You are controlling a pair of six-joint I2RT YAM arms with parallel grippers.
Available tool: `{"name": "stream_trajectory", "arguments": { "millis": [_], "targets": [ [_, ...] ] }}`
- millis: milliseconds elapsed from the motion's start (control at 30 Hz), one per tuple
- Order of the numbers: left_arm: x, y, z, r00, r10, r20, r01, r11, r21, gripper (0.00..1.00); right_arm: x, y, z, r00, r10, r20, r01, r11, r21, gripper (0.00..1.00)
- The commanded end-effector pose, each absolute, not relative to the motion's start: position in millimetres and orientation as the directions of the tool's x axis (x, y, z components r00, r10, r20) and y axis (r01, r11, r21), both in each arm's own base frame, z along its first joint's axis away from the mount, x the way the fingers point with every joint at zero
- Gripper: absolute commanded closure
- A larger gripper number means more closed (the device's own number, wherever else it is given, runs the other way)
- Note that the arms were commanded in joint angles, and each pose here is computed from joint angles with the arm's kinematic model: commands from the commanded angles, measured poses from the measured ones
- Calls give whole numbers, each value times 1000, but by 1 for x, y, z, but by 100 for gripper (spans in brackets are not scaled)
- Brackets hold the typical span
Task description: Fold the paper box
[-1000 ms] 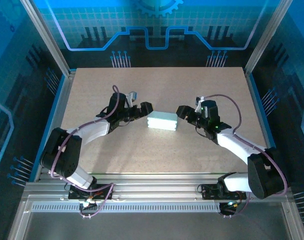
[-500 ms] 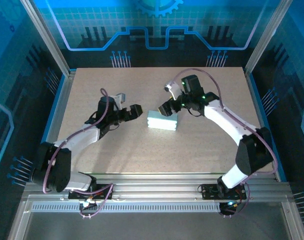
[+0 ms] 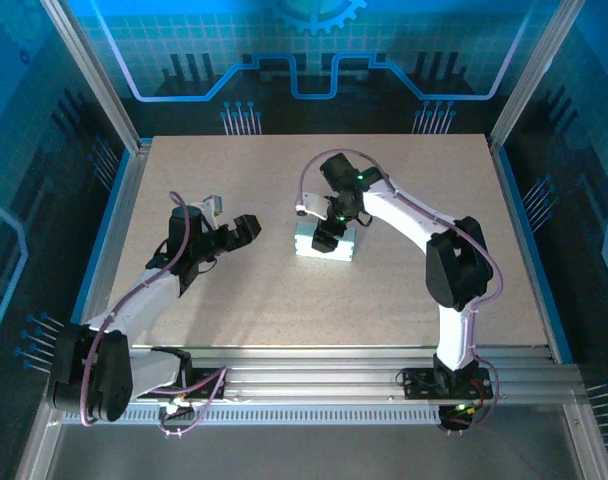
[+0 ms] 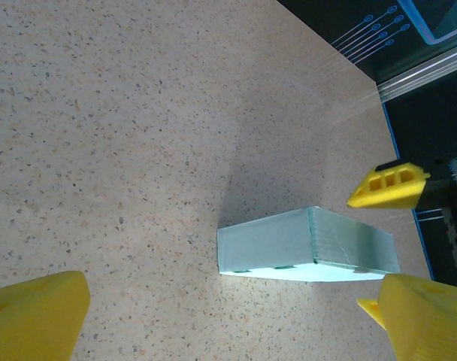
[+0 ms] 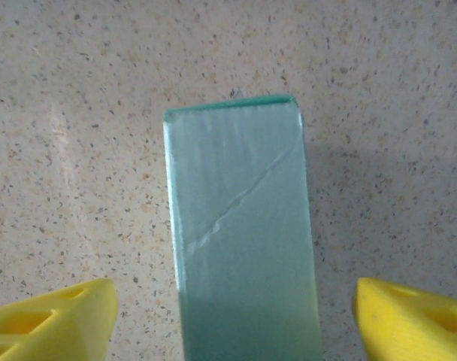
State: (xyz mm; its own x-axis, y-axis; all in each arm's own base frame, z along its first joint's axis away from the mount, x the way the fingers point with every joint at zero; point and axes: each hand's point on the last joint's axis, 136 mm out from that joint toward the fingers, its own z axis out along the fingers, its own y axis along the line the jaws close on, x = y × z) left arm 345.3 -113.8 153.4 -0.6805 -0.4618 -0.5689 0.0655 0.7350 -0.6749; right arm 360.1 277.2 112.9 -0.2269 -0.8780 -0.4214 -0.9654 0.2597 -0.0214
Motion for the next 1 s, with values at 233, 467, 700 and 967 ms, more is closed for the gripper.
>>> {"name": "stream_trajectory", "arguments": {
  "millis": [233, 467, 700, 967],
  "targets": [
    [345, -113, 143, -703, -460, -543, 49, 730, -681, 1, 357, 259, 122, -217, -910, -354, -962, 261, -81, 45],
    [345, -113, 143, -700, -459, -546, 52, 730, -681, 1, 368, 247, 137, -273, -890, -365, -919, 354, -176, 61],
    [345, -113, 142, -701, -457, -548, 54, 732, -679, 1, 413, 197, 149, -445, -848, -289, -729, 530, -434, 61],
    [347, -113, 141, -699, -457, -550, 59, 730, -681, 1, 449, 154, 142, -673, -705, -226, -392, 598, -699, 60]
  ]
}}
